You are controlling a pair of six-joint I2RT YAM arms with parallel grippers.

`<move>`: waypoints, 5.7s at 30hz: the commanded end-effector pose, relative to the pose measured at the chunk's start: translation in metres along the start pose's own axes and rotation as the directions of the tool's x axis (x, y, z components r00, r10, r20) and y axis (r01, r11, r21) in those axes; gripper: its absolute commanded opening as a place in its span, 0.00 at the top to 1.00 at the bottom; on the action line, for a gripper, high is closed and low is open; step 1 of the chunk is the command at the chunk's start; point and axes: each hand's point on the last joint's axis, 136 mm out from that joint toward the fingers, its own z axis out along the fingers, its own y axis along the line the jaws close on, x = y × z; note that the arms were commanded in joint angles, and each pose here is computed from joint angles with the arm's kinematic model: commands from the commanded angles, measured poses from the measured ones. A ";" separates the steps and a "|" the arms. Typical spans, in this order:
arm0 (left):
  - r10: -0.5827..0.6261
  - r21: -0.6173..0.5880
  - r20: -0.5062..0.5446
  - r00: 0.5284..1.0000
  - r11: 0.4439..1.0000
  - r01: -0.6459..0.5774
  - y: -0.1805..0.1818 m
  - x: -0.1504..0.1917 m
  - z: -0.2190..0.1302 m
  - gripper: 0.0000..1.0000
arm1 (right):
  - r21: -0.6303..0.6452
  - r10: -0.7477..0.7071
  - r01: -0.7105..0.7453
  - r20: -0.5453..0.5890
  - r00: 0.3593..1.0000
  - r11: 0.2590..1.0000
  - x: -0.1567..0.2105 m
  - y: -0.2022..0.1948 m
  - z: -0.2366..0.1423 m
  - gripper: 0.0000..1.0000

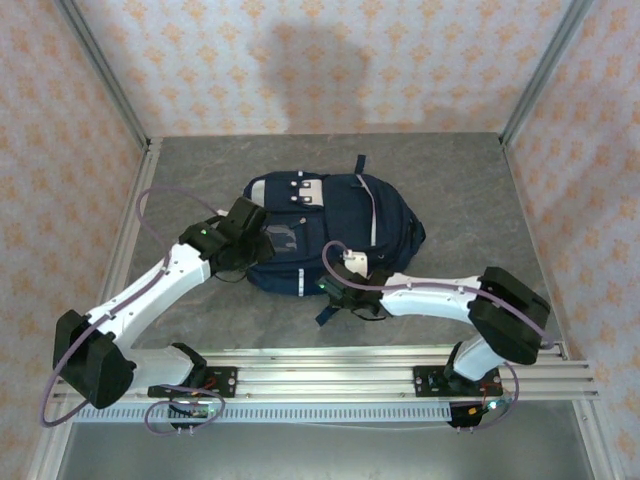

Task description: Pack the student bag

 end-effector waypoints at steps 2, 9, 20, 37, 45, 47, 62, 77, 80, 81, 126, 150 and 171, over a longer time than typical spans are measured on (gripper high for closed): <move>-0.035 -0.059 0.033 0.999 0.998 0.037 0.017 -0.010 0.014 0.64 | 0.080 0.001 -0.004 0.036 0.999 0.997 -0.003 -0.033 -0.011 0.97; -0.017 -0.047 0.012 1.000 0.999 0.018 0.016 -0.007 0.019 0.64 | -0.113 -0.026 0.034 0.073 0.997 0.993 -0.006 -0.014 -0.021 0.98; -0.006 -0.020 -0.016 1.000 1.000 0.006 0.012 -0.001 0.023 0.65 | -0.171 -0.102 0.108 0.044 0.994 0.979 0.001 -0.016 -0.013 0.99; 0.010 -0.047 -0.041 0.999 0.999 -0.012 0.019 0.005 0.032 0.65 | -0.135 -0.194 0.211 0.125 0.973 0.968 -0.005 -0.016 0.012 0.96; 0.006 -0.099 -0.035 0.999 0.995 -0.010 0.032 0.003 0.039 0.67 | -0.084 -0.185 0.202 0.176 0.967 0.976 -0.009 -0.051 -0.011 1.00; 0.006 -0.113 -0.038 0.999 0.994 -0.011 0.034 0.002 0.043 0.67 | -0.051 -0.190 0.201 0.169 0.967 0.978 -0.007 -0.062 -0.011 1.00; 0.151 -0.157 -0.026 0.988 0.976 -0.153 0.000 -0.055 0.062 0.70 | -0.320 -0.334 0.328 0.037 0.942 0.889 0.022 -0.013 -0.016 1.00; -0.148 0.123 -0.141 0.979 0.979 0.166 -0.012 -0.005 0.035 0.48 | -0.385 -0.191 0.187 0.030 0.981 0.904 -0.007 0.038 -0.009 1.00; -0.206 0.244 -0.125 0.971 0.942 0.231 -0.016 0.010 0.039 0.31 | -0.391 -0.160 0.158 0.027 0.987 0.907 -0.006 0.036 -0.008 1.00; -0.211 0.280 -0.106 0.972 0.931 0.233 -0.019 0.011 0.040 0.25 | -0.391 -0.155 0.152 0.025 0.988 0.908 -0.005 0.035 -0.008 1.00; -0.141 0.046 -0.086 0.986 0.988 0.145 -0.001 -0.028 0.114 0.48 | -0.292 -0.181 0.159 -0.050 0.982 0.943 0.023 -0.013 -0.014 1.00; -0.278 0.328 -0.142 0.950 0.892 0.310 -0.054 0.035 0.079 0.40 | -0.382 -0.099 0.061 -0.080 0.992 0.922 -0.010 0.059 0.004 1.00; -0.253 0.163 -0.133 0.958 0.948 0.273 -0.044 0.048 0.134 0.63 | -0.159 -0.106 0.084 -0.137 0.985 0.984 0.008 0.004 0.011 1.00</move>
